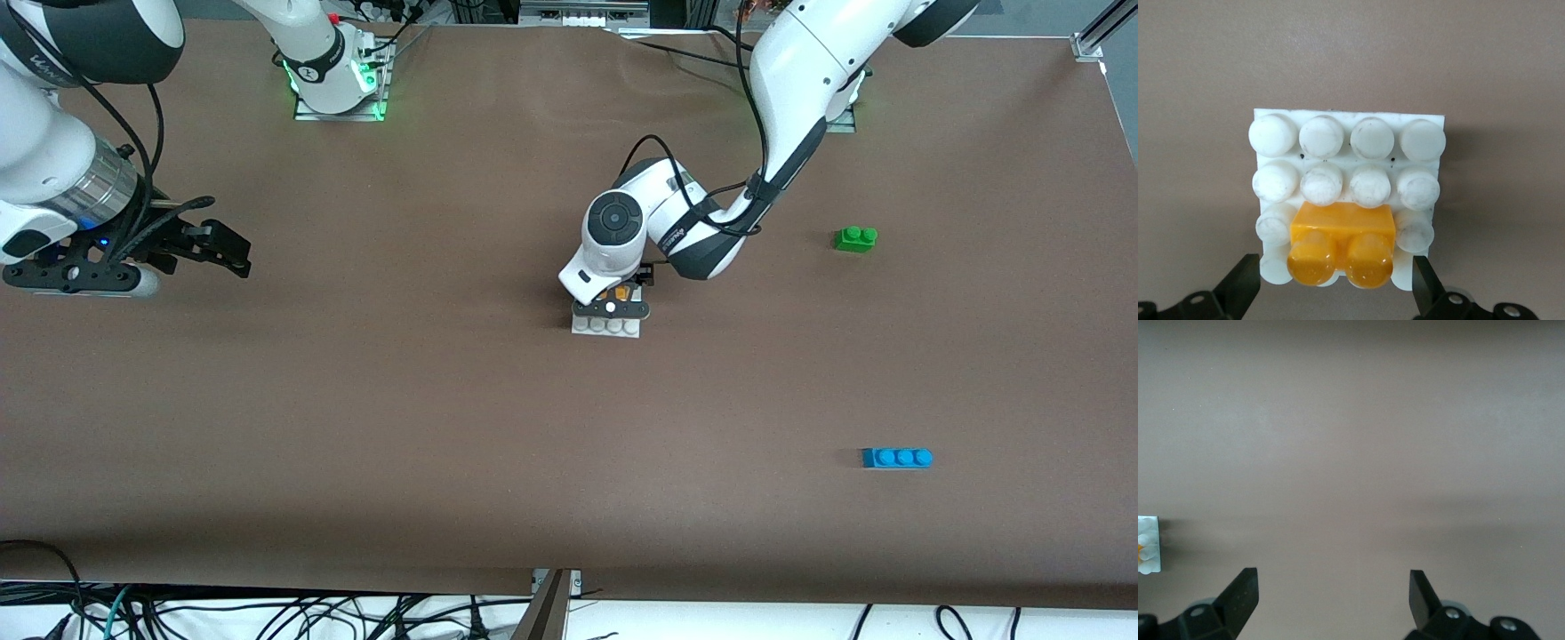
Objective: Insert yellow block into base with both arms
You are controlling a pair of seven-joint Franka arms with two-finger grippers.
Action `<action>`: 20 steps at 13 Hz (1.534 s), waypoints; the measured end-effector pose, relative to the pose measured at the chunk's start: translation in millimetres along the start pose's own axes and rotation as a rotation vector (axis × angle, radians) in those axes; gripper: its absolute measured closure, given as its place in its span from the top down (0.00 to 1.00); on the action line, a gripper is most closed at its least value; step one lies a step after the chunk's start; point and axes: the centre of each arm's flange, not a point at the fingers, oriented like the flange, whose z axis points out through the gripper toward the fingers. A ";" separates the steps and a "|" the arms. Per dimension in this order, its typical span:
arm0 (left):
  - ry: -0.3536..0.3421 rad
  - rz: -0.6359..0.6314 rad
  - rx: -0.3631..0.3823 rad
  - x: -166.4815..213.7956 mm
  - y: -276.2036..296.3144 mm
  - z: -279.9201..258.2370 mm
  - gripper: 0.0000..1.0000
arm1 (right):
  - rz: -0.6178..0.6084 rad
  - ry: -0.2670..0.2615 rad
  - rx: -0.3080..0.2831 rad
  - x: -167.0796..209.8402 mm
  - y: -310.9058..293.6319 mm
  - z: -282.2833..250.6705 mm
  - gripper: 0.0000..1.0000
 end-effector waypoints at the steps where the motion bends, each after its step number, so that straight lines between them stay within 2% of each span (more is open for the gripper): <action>1: 0.000 -0.006 0.006 0.4 -0.3 -5.0 1.00 | 0.000 0.000 0.000 0.0 0.0 0.0 1.00; 3: 0.001 -0.015 0.036 1.2 -4.6 -29.9 1.00 | 0.000 0.000 0.000 0.0 0.0 0.0 1.00; 7: 0.067 -0.052 0.067 2.2 -28.9 -117.3 1.00 | 0.000 0.000 0.000 0.0 0.0 0.0 1.00; 15: 0.105 -0.189 0.123 3.0 -131.5 -262.8 1.00 | 0.000 0.000 0.000 0.0 0.0 -0.1 1.00; 18: 0.073 -0.184 0.053 4.5 -208.1 -317.6 1.00 | 0.000 0.000 0.000 0.0 -0.1 -0.1 1.00; 20: 0.097 -0.158 0.024 11.8 -276.8 -348.2 1.00 | 0.000 0.000 0.000 0.0 -0.1 -0.1 1.00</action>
